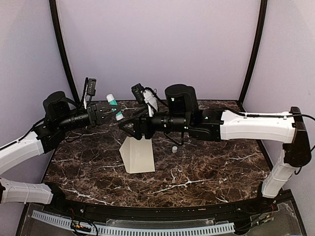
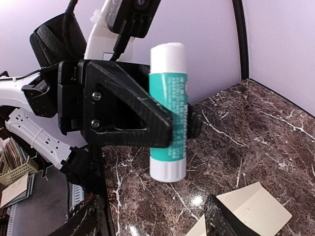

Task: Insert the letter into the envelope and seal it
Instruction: Unscrew the solid glue.

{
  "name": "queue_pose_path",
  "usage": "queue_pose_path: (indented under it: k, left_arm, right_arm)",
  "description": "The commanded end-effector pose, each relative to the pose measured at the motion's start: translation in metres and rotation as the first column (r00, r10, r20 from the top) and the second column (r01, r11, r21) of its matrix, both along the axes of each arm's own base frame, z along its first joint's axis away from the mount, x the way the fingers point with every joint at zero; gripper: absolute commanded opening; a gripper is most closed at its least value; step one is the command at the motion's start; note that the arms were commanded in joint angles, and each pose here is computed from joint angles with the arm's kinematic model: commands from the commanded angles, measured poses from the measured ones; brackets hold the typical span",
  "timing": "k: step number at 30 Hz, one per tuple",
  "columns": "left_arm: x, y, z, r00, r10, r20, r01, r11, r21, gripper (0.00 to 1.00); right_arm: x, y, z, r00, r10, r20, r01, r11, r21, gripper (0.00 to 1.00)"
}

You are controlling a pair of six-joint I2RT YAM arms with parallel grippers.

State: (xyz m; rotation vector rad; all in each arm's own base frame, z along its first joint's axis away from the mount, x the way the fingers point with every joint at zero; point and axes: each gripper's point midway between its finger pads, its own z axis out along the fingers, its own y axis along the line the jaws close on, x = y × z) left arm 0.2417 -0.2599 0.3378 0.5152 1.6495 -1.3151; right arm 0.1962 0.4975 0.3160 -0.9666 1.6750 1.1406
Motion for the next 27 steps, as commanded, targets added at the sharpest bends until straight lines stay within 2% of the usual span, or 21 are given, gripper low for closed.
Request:
queue_pose_path:
  k: [1,7,14,21,23,27]
  left_arm:
    - [0.015,0.008,-0.002,0.995,0.095,-0.025,-0.094,0.995,0.016,0.00]
    - [0.014,0.004,-0.001,0.997,0.068,-0.029,-0.068,0.998,0.005,0.00]
    - [0.013,0.002,-0.004,0.998,0.049,-0.037,-0.049,0.999,0.002,0.00]
    - [0.012,-0.001,-0.004,0.999,0.026,-0.039,-0.026,1.000,-0.005,0.00]
    - [0.011,-0.002,-0.003,0.999,0.020,-0.038,-0.020,1.000,-0.007,0.00]
    - [0.010,-0.002,-0.002,0.999,0.012,-0.034,-0.012,1.000,-0.009,0.00]
  right_arm:
    - [0.016,0.012,-0.004,0.992,-0.108,0.063,0.112,0.992,-0.055,0.66]
    - [0.024,0.029,-0.016,0.991,-0.117,0.065,0.124,0.986,-0.110,0.58]
    - [0.032,0.034,-0.014,0.985,-0.150,0.081,0.158,0.982,-0.102,0.52]
    - [0.031,0.040,-0.008,0.987,-0.131,0.091,0.139,0.987,-0.083,0.43]
    - [0.030,0.042,-0.008,0.988,-0.122,0.092,0.130,0.988,-0.080,0.38]
    - [0.032,0.041,-0.011,0.988,-0.125,0.086,0.132,0.988,-0.082,0.23]
